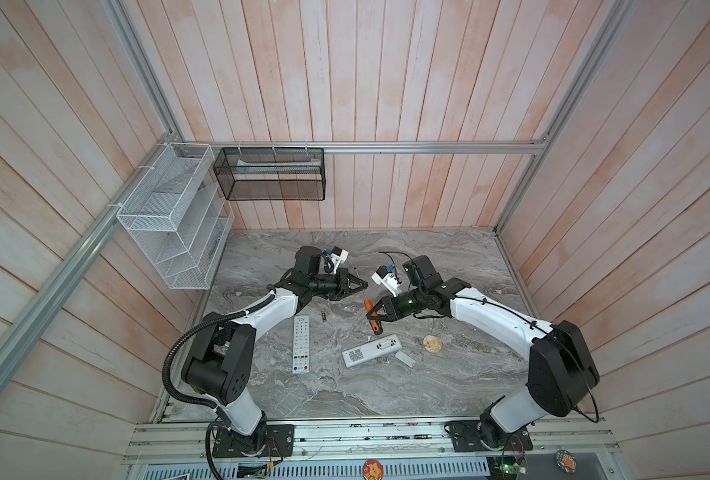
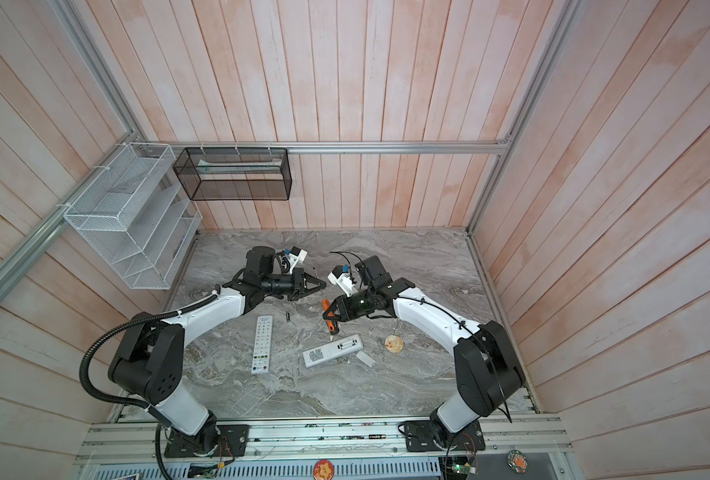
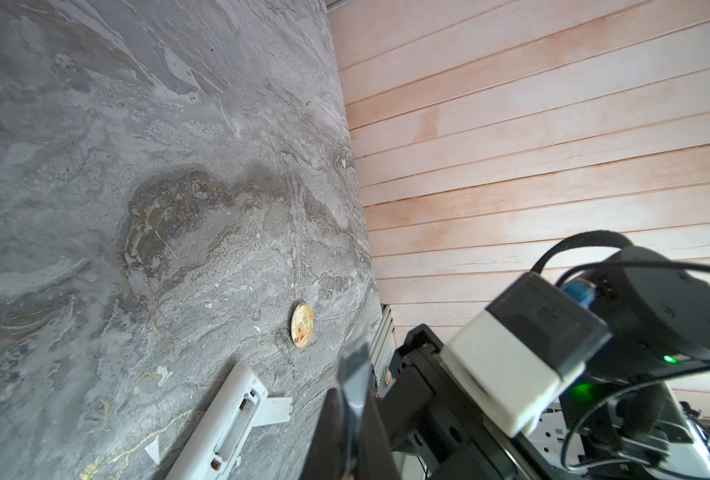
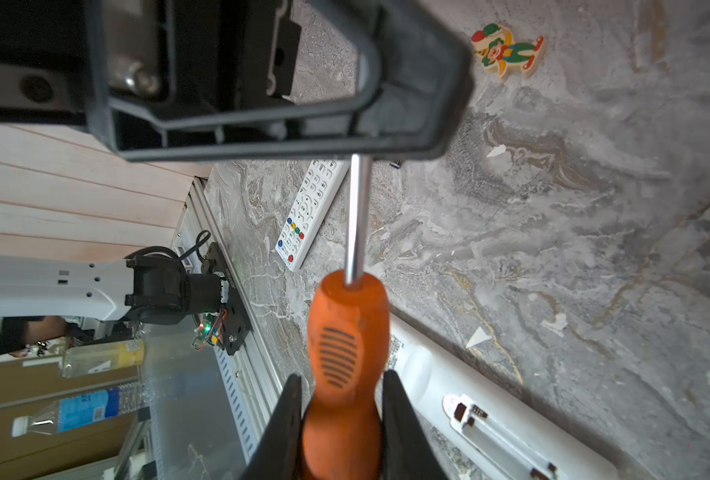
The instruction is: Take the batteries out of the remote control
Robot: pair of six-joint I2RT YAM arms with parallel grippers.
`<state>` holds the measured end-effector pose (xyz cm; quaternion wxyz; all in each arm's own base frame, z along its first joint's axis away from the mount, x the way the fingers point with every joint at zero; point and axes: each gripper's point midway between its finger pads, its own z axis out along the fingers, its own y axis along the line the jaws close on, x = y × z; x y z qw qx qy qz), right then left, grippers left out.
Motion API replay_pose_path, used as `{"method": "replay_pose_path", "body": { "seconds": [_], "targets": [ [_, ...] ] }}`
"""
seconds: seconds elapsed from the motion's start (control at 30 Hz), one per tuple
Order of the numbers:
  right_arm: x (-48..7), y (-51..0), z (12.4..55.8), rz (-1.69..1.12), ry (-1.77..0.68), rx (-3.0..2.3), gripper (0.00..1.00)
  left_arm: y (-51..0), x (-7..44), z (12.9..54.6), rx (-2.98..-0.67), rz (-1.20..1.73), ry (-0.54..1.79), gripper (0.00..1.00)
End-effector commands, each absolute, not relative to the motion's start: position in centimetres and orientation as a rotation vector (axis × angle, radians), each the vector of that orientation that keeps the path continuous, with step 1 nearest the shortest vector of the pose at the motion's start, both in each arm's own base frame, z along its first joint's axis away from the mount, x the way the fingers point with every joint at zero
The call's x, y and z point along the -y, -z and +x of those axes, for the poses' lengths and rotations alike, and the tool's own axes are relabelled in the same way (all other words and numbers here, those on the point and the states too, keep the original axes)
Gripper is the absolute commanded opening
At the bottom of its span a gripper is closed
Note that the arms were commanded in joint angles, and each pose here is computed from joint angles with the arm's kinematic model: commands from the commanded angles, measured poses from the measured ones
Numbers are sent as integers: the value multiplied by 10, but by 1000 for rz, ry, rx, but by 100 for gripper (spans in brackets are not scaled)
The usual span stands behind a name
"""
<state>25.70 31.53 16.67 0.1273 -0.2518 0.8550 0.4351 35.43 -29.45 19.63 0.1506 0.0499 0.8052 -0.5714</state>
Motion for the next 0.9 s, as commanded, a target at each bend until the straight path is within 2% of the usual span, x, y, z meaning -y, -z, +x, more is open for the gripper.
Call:
{"method": "replay_pose_path", "body": {
  "seconds": [0.0, 0.2, 0.23, 0.27, 0.3, 0.33, 0.37, 0.4, 0.6, 0.7, 0.8, 0.87],
  "targets": [
    [-317, -170, 256, -727, -1272, -2467, 14, -208, 303, 356, -2276, 208, 1668, 0],
    [-307, -164, 255, -662, -1235, -2499, 9, -207, 304, 358, -2285, 211, 1659, 3],
    [-304, -163, 255, -645, -1228, -2505, 9, -208, 304, 359, -2285, 217, 1658, 6],
    [-301, -163, 256, -635, -1219, -2507, 9, -208, 304, 359, -2287, 219, 1656, 19],
    [-298, -161, 257, -617, -1207, -2515, 9, -209, 304, 359, -2289, 222, 1654, 41],
    [-293, -159, 258, -599, -1190, -2523, 9, -209, 304, 359, -2288, 226, 1648, 66],
    [-289, -156, 260, -584, -1168, -2533, 9, -210, 303, 359, -2288, 229, 1642, 97],
    [-283, -151, 262, -565, -1126, -2553, 9, -211, 301, 359, -2288, 230, 1633, 100],
    [-236, -112, 285, -374, -926, -2718, 8, -215, 271, 359, -2285, 178, 1536, 100],
    [-208, -86, 304, -334, -666, -2810, 8, -195, 235, 356, -2384, 88, 1268, 100],
    [-195, -63, 311, -333, -540, -2904, 8, -167, 196, 347, -2497, 29, 930, 100],
    [-192, -50, 313, -334, -492, -2939, 8, -154, 178, 337, -2547, 3, 822, 100]
  ]
}}
